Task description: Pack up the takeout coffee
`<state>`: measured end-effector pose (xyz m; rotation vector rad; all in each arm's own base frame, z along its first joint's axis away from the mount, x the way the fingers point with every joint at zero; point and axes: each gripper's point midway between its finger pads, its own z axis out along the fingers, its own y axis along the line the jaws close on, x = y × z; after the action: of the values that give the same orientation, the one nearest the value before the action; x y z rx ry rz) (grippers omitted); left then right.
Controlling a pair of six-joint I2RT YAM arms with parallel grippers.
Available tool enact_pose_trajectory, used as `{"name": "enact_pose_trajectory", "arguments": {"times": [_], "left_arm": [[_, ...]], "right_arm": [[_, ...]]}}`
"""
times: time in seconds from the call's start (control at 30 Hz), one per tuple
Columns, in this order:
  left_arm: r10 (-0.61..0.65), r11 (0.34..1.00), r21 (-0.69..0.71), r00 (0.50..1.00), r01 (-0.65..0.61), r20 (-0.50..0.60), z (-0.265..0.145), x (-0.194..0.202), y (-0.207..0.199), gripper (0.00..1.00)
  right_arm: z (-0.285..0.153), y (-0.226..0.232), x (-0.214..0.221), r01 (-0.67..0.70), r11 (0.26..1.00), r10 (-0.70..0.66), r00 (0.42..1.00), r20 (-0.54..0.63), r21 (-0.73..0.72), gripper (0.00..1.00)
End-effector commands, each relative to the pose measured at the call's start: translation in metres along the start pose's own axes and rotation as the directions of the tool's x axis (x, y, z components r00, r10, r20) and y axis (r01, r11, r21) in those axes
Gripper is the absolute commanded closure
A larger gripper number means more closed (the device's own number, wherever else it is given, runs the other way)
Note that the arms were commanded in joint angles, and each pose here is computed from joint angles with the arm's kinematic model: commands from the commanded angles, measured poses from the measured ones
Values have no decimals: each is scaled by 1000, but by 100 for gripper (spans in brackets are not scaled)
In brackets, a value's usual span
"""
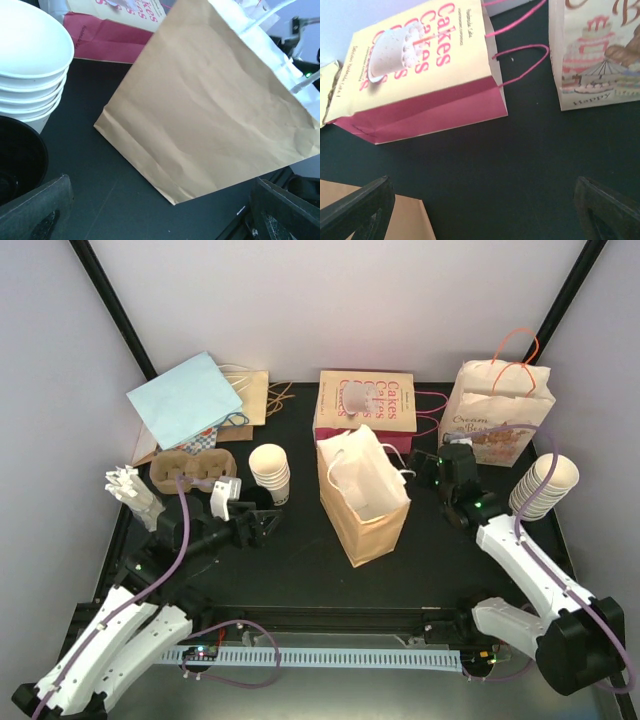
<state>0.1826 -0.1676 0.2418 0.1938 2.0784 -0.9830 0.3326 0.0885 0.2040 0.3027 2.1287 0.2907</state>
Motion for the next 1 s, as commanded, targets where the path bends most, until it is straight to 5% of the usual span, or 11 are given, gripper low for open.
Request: {"name": "enact_pose_trajectory", "arguments": {"times": [0.0,0.17,0.37,0.67,0.8,0.97], "left_arm": [[48,999,-17,996,-47,74,-12,-18,-6,1],[55,974,-224,986,-19,157,-35,-37,22,1],[122,859,-511,982,-32,144,-67,-66,53,1],[60,773,-633,989,38,133,-77,-75,95,1],[56,765,-643,989,44,134,-78,-75,100,1],[54,767,-640,988,52,145,-80,-73,101,1]], "right_arm": [[14,6,-2,-78,993,85,994,75,-86,0],[17,9,18,-152,971,168,982,80,-185,0],[28,17,48,-170,945,182,983,18,-279,0],[39,35,70,-173,915,154,985,-81,-364,0],[42,44,77,-156,903,118,986,-118,-399,11],[49,59,89,-122,887,33,978,-204,-445,41]]}}
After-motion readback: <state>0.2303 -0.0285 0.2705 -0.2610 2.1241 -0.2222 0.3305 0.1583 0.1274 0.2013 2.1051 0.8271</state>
